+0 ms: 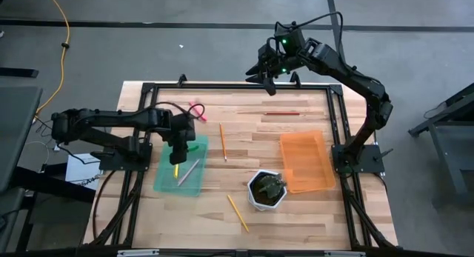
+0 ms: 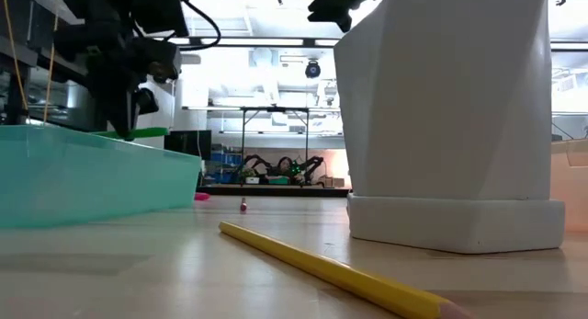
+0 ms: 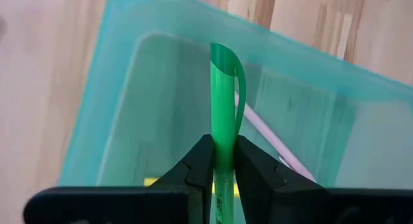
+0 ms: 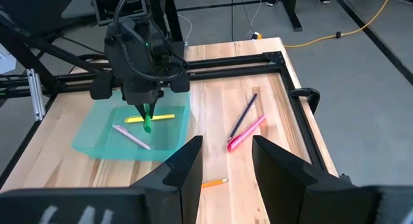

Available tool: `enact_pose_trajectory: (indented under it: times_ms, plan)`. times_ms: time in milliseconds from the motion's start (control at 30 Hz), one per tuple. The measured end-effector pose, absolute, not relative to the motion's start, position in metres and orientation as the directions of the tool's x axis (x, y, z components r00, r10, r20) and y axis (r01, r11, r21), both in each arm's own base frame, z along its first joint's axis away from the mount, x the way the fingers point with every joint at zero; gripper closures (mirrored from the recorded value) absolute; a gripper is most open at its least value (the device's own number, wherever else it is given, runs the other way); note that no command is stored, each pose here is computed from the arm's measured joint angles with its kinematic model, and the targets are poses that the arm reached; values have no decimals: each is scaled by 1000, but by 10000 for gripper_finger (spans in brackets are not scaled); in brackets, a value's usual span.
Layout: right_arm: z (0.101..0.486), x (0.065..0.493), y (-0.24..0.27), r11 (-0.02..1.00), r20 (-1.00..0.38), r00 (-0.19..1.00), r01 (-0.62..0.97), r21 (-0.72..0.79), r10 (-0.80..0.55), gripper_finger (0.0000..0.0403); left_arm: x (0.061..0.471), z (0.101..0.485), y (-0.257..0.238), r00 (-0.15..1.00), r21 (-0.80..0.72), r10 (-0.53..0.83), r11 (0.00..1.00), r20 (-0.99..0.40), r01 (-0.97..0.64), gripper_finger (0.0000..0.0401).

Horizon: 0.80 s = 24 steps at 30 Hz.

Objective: Sort pens & pencils
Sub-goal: Put the green pen into the green bin, then put the red pencil into the orange bin

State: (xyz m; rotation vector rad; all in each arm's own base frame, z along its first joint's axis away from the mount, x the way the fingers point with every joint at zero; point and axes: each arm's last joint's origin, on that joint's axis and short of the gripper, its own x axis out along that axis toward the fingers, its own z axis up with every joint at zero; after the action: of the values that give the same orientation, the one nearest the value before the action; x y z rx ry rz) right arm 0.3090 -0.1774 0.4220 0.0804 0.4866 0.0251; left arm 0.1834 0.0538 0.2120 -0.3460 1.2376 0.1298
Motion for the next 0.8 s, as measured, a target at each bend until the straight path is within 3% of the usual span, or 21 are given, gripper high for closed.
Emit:
enact_pose_trajectory:
  times_ms: [200, 533, 800]
  plan:
    - [422, 309, -177, 997, -466, 884, -8, 79, 44, 276, 184, 212, 54, 335, -183, -85, 945, -938, -272, 352]
    - [422, 309, -177, 997, -466, 884, -13, 70, 44, 276, 182, 212, 54, 315, -176, -80, 941, -946, -290, 273]
    - [422, 309, -177, 997, -466, 884, -13, 71, 44, 276, 183, 220, 67, 324, -12, 67, 972, -944, -236, 286]
